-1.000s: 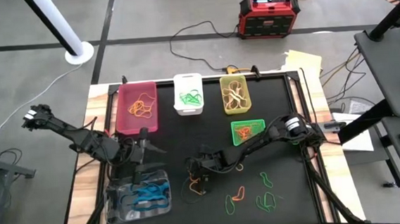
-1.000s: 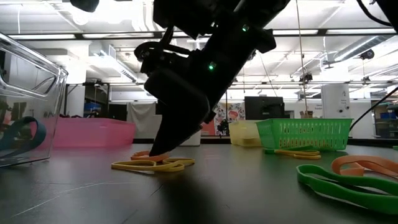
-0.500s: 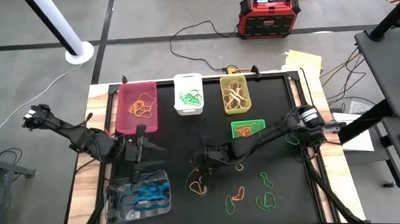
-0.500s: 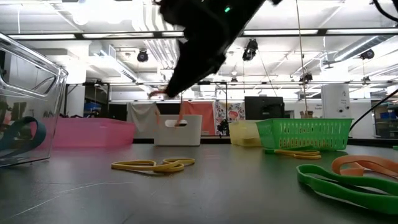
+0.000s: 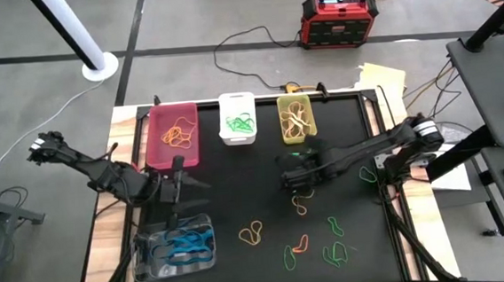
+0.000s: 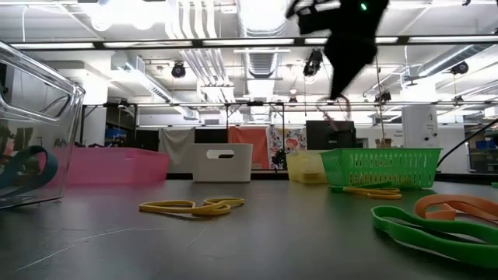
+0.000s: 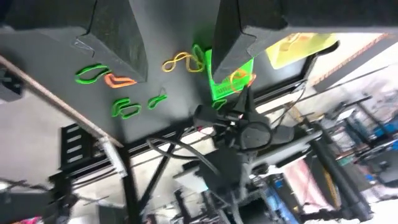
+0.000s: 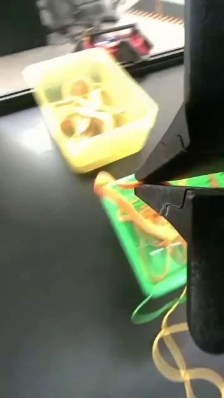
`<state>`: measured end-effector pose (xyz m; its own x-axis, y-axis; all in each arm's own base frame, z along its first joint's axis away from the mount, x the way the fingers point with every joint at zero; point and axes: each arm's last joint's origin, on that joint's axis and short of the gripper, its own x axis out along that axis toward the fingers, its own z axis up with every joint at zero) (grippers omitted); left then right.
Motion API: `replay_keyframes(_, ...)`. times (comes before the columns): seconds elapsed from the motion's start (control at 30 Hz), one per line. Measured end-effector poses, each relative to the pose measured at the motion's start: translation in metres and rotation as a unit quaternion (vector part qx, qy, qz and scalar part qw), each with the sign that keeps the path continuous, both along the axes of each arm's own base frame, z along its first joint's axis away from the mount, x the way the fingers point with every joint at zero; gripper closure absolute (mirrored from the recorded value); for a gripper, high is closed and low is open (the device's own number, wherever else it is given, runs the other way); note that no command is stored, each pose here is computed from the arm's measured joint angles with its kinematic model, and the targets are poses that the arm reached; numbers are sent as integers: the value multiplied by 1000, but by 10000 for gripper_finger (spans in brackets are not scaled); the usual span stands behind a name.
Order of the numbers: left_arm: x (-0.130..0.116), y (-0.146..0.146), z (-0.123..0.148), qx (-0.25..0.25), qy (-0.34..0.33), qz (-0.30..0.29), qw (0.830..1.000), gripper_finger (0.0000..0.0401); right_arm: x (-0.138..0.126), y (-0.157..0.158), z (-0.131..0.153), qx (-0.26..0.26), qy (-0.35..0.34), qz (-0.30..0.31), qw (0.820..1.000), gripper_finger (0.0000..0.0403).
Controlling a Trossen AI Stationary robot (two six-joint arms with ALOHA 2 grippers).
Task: Sort rubber bands into baskets
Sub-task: Put the orange rubber band into the green bin, then put the green rubber band into the white bin
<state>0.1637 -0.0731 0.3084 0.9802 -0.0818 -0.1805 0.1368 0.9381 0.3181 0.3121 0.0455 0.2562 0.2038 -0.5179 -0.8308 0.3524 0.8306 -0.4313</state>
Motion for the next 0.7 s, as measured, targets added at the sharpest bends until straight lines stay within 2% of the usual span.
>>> replay_keyframes(0.2, 5, 0, -4, 11, 10, 26, 1000, 239, -29, -12, -21, -19, 1, -71, 997, 394)
replay_keyframes(0.37, 10, 1, -8, 18, 19, 32, 999, 239, -48, -23, -29, 14, -22, -148, 989, 375)
replay_keyframes(0.7, 15, 5, -12, 24, 32, 47, 998, 239, -73, -28, -22, 50, -101, -160, 981, 281)
